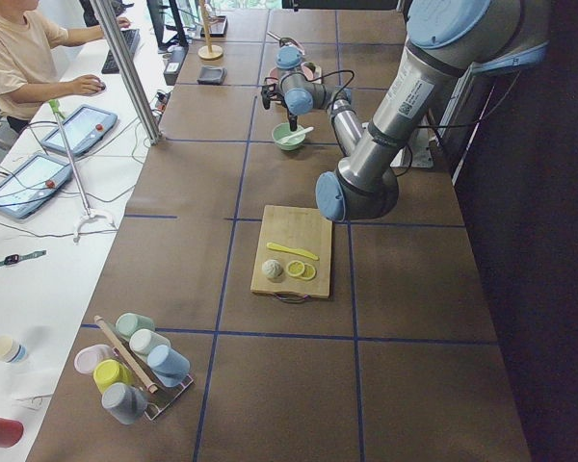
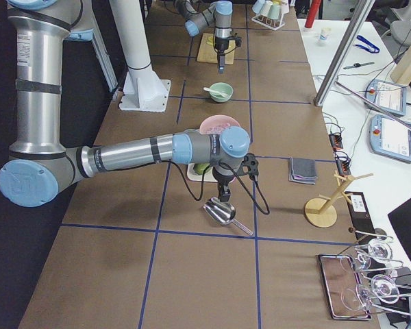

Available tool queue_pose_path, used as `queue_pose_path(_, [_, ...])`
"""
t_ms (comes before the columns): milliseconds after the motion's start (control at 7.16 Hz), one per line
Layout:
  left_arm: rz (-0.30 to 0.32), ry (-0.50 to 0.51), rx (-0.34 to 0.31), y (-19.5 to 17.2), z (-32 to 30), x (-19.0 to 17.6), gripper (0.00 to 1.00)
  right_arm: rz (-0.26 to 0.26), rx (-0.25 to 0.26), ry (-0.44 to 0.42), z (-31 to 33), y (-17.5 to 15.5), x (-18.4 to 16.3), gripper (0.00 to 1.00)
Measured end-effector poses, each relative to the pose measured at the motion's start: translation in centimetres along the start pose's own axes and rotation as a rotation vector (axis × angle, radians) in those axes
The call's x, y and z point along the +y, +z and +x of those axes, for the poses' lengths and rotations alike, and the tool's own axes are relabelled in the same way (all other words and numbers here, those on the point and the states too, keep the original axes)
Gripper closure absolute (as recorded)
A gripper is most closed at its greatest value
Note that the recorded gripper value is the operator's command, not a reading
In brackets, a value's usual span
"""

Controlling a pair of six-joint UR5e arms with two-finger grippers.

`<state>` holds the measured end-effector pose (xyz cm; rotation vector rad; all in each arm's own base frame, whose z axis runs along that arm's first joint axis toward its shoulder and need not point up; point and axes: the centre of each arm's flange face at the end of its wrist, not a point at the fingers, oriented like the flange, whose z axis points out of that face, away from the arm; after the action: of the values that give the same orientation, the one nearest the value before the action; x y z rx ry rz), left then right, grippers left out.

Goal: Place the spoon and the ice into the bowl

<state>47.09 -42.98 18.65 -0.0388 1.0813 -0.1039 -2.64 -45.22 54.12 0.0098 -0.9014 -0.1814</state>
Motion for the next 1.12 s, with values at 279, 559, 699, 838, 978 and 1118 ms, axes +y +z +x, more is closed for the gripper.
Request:
queue_pose_path(279, [0.028, 0.098, -0.030, -2.8, -7.1, 0.1, 0.13, 0.088, -0.012, 0.106, -10.8, 2.0, -3.0, 0.01])
queue_pose_path(559, [0.035, 0.154, -0.072, -4.0, -12.2, 0.2, 0.13, 0.151, -0.033, 0.199, -23.8, 5.4, -5.9, 0.01])
queue_pose_path(699, [0.036, 0.166, -0.087, -4.2, -13.6, 0.3, 0.10, 0.167, -0.039, 0.203, -29.3, 7.2, -6.2, 0.02])
queue_pose_path(838, [0.039, 0.168, -0.096, -4.3, -14.4, 0.4, 0.10, 0.174, -0.030, 0.189, -33.7, 8.7, -6.3, 0.02])
queue_pose_path(978, [0.043, 0.167, -0.099, -4.4, -14.7, 0.4, 0.10, 0.165, -0.006, 0.184, -36.8, 9.5, -6.3, 0.02])
queue_pose_path(1118, [0.047, 0.167, -0.097, -4.7, -14.6, 0.5, 0.10, 0.154, 0.028, 0.188, -37.9, 10.4, -6.1, 0.03])
